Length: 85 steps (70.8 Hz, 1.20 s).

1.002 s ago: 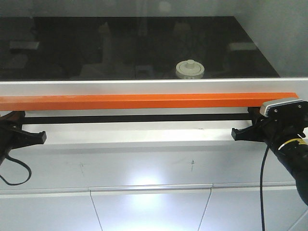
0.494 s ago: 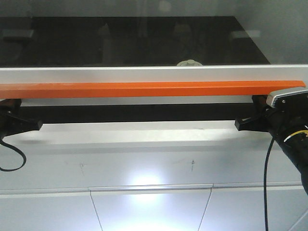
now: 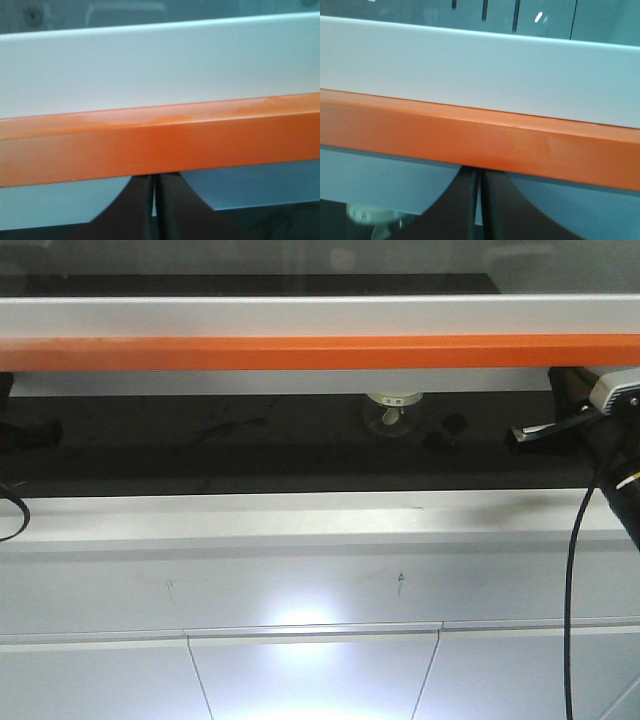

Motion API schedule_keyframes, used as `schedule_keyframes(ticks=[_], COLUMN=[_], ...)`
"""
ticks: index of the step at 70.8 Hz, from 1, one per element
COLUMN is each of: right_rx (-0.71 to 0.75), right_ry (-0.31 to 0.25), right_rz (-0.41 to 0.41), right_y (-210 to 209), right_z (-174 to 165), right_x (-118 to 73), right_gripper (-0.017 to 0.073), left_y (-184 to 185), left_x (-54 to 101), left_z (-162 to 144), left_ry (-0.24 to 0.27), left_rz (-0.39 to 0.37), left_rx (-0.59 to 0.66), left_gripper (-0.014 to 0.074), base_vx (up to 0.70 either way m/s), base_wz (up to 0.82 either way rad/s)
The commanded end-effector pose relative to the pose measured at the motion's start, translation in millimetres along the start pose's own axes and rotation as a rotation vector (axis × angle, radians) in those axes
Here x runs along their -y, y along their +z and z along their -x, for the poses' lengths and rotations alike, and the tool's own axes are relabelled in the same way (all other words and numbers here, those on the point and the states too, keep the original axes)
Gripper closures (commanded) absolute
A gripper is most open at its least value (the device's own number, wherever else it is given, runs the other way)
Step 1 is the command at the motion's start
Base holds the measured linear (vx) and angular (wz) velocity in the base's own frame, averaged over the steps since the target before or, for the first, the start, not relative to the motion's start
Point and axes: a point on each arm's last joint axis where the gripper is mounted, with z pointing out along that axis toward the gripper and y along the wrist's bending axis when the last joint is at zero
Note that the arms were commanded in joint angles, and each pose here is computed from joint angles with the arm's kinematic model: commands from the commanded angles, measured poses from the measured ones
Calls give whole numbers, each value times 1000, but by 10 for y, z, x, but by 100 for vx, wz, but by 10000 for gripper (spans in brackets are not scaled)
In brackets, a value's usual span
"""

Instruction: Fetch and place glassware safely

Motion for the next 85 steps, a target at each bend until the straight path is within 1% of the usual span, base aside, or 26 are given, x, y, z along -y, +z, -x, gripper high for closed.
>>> schedule_keyframes(ticks=[1, 17, 23, 48, 60, 65, 73, 77, 83, 85], right_rx=[188, 234, 234, 245, 224, 220, 204, 178, 139, 131], right_ry=[-17, -31, -34, -36, -38, -36, -28, -47, -92, -96], right_rz=[-14, -15, -18, -20, -20, -16, -4, 6, 29, 31], right_y=[40, 42, 32, -19, -32, -44, -82, -119, -184, -209], right_z=[404, 667, 718, 809, 817, 834, 881, 914, 966, 987], right_x=[54, 80, 86, 91, 92, 89, 80, 72, 50, 48], right_gripper=[560, 560, 560, 560, 560, 560, 560, 560, 560, 560], left_y=[-88, -170, -207, -233, -257, -307, -423, -509, -632, -673], left_x=[-29, -51, -54, -56, -58, -60, -64, -67, -71, -73], left_z=[593, 879, 925, 945, 965, 992, 1028, 1059, 1111, 1128], left_ry=[-4, -3, -3, -3, -4, -4, -4, -2, -1, 0], left_rz=[17, 22, 22, 22, 22, 21, 17, 15, 14, 14], left_rx=[328, 392, 396, 392, 393, 372, 300, 271, 247, 241], left_gripper=[601, 601, 601, 601, 601, 601, 601, 601, 601, 601], base_vx=[0, 0, 0, 0, 0, 0, 0, 0, 0, 0], base_wz=[0, 0, 0, 0, 0, 0, 0, 0, 0, 0])
